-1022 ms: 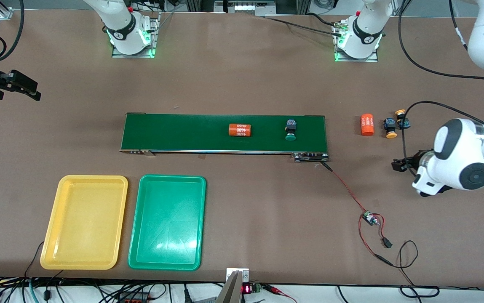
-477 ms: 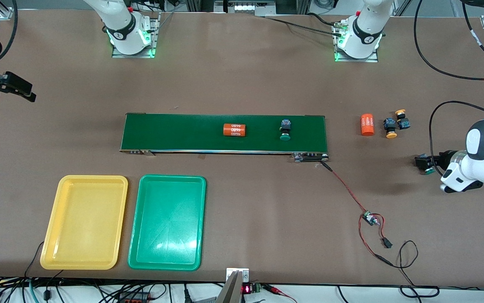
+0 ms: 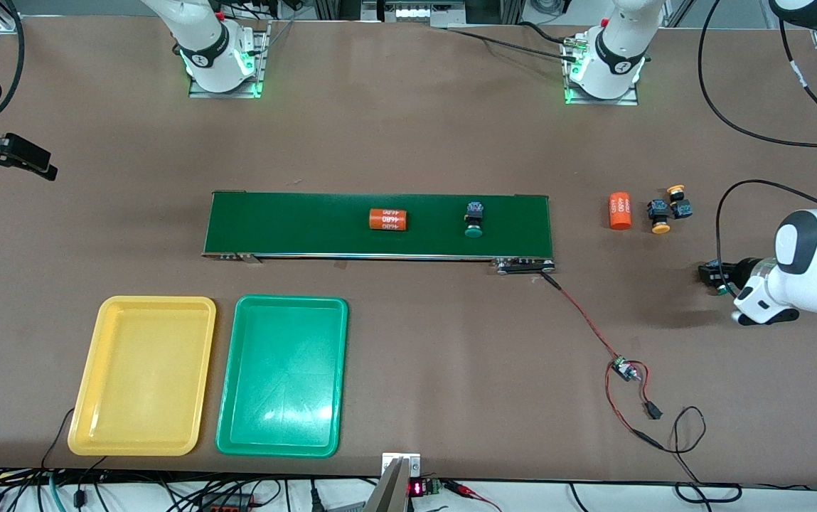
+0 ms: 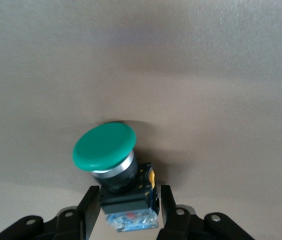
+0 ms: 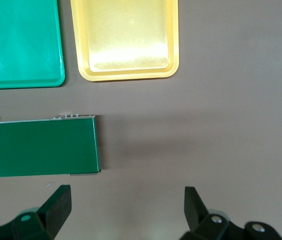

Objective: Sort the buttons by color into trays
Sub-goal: 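Grasp another green-capped button with the left gripper, then place the button on the belt while the right gripper reaches the belt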

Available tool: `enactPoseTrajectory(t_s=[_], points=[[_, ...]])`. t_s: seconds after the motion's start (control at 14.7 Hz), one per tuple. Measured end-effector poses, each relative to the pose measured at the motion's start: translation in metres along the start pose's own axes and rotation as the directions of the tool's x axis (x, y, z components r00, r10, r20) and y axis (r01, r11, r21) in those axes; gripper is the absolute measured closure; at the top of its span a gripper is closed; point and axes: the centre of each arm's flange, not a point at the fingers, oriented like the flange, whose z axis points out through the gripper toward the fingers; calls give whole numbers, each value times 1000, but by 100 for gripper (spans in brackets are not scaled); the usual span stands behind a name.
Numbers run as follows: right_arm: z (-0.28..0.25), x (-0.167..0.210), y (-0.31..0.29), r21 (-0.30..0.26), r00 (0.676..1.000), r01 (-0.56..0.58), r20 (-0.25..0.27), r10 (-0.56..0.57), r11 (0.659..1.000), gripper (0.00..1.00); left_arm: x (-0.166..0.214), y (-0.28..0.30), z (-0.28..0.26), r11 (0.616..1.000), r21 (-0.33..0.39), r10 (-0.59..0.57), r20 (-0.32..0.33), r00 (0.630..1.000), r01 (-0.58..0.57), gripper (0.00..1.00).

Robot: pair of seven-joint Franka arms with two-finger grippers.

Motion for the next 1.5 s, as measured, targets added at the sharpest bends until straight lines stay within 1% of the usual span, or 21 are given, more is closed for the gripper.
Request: enactPoseTrajectory(t_s=[0.14, 0.34, 0.54, 0.68, 0.82, 1.09, 1.16, 1.29, 1.36, 1.5], points=[[-1, -1, 3, 5, 1000, -7, -2, 7, 1000, 0, 1, 4, -4, 1000, -2, 5, -8, 1000, -5, 59], [-2, 0, 6, 23, 1000, -16, -8, 16, 1000, 0, 1, 23, -26, 999, -6, 34, -26, 999, -35, 59], [5, 3, 3, 25, 1000, -12, 3, 12, 1000, 0, -12, 75, -84, 993, -6, 116, -20, 993, -117, 59], [16, 9, -2, 26, 1000, -5, 23, 4, 1000, 0, -29, 121, -115, 981, -3, 193, 3, 981, -193, 59], [33, 16, -6, 25, 998, 3, 56, -4, 1000, 0, -48, 173, -129, 967, -13, 255, 40, 966, -255, 59], [81, 34, -45, 26, 988, 61, 140, -64, 998, 0, -80, 284, -128, 955, -57, 294, 99, 951, -290, 59], [90, 37, -58, 24, 986, 67, 149, -70, 997, 0, -91, 316, -123, 955, -56, 295, 115, 948, -291, 59], [98, 38, -86, 11, 987, 41, 155, -42, 999, 0, -118, 386, -110, 955, -16, 294, 139, 946, -295, 59], [100, 38, -99, 6, 987, 38, 156, -38, 999, 0, -132, 418, -101, 955, 7, 293, 141, 946, -297, 59], [102, 38, -120, 3, 989, 49, 140, -49, 999, 0, -151, 459, -83, 951, 24, 303, 132, 944, -309, 59]])
